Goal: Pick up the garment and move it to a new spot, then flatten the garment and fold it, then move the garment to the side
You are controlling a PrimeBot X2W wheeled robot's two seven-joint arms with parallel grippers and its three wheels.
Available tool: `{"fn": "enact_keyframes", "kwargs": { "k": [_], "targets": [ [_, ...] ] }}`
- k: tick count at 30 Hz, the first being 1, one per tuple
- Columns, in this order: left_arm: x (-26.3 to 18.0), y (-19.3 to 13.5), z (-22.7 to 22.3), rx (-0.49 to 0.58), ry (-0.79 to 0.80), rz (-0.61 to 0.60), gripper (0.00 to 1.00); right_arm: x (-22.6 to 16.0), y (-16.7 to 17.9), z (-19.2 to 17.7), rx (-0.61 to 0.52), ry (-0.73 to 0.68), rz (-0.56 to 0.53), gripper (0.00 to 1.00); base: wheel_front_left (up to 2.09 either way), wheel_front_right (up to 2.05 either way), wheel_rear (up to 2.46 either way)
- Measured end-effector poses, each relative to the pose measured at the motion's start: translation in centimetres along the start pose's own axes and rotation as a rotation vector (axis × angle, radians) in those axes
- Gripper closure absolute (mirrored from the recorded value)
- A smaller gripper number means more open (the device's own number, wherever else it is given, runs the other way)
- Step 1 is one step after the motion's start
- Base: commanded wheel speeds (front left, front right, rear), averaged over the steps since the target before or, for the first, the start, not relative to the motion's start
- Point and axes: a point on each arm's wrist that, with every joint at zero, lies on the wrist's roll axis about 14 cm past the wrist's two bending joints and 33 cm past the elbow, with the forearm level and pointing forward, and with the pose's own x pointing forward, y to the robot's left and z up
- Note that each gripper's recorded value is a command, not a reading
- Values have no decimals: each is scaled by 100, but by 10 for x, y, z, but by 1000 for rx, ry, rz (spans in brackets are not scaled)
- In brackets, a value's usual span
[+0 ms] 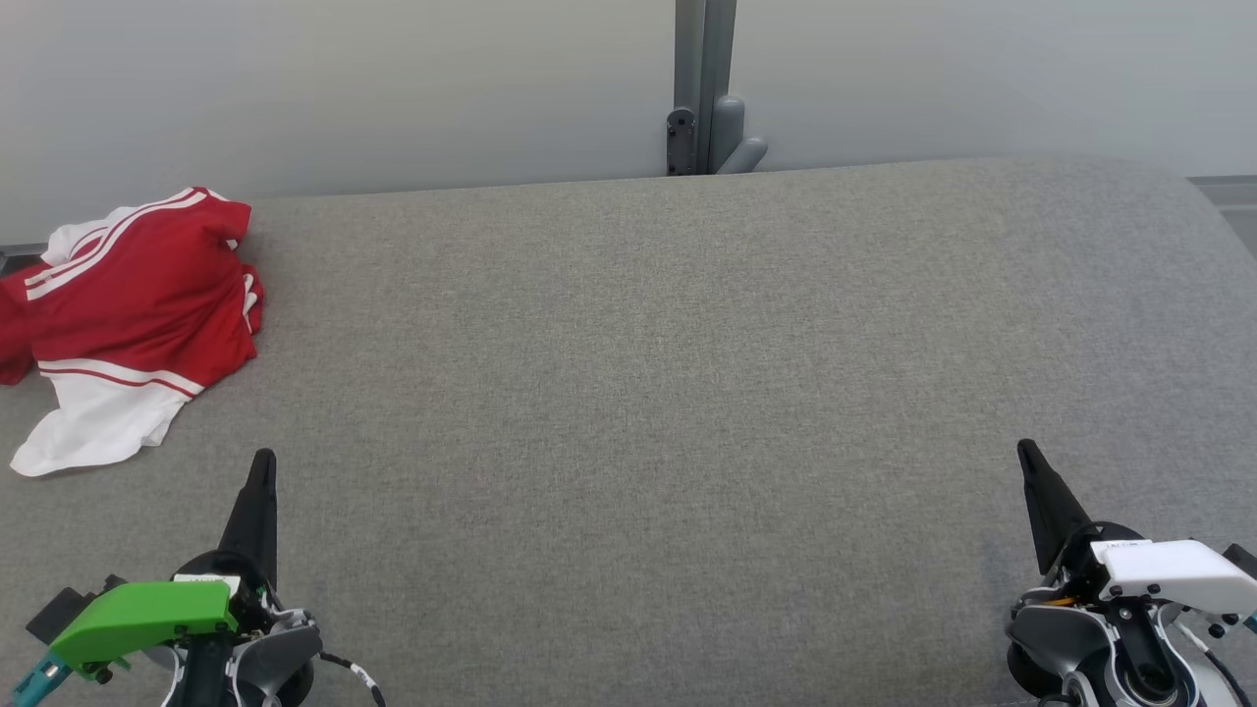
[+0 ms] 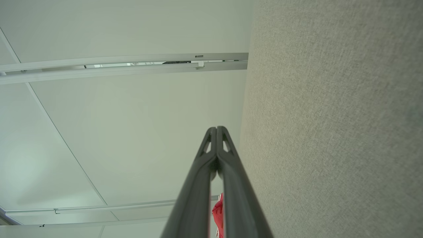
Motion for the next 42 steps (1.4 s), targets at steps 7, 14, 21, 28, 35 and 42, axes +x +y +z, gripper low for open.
{"fn": "enact_keyframes", "kwargs": {
  "k": [7,14,21,28,35,42],
  "targets": [
    [0,0,0,0,0,0,100,0,0,0,0,0,0,100,0,0,0],
    [0,0,0,0,0,0,100,0,0,0,0,0,0,100,0,0,0],
    [-5,12,-1,-7,0,35,100,-4,-11,-1,6,-1,-32,100,0,0,0],
    [-13,28,-6,-8,-4,81,0,-12,-26,-4,4,-6,-79,0,0,0,0],
    [-12,21,-10,44,-10,65,0,-12,-26,-6,-38,-15,-79,0,0,0,0],
    [-10,13,-12,134,-15,49,0,-11,-21,-3,-107,-34,-65,0,0,0,0]
  ]
}}
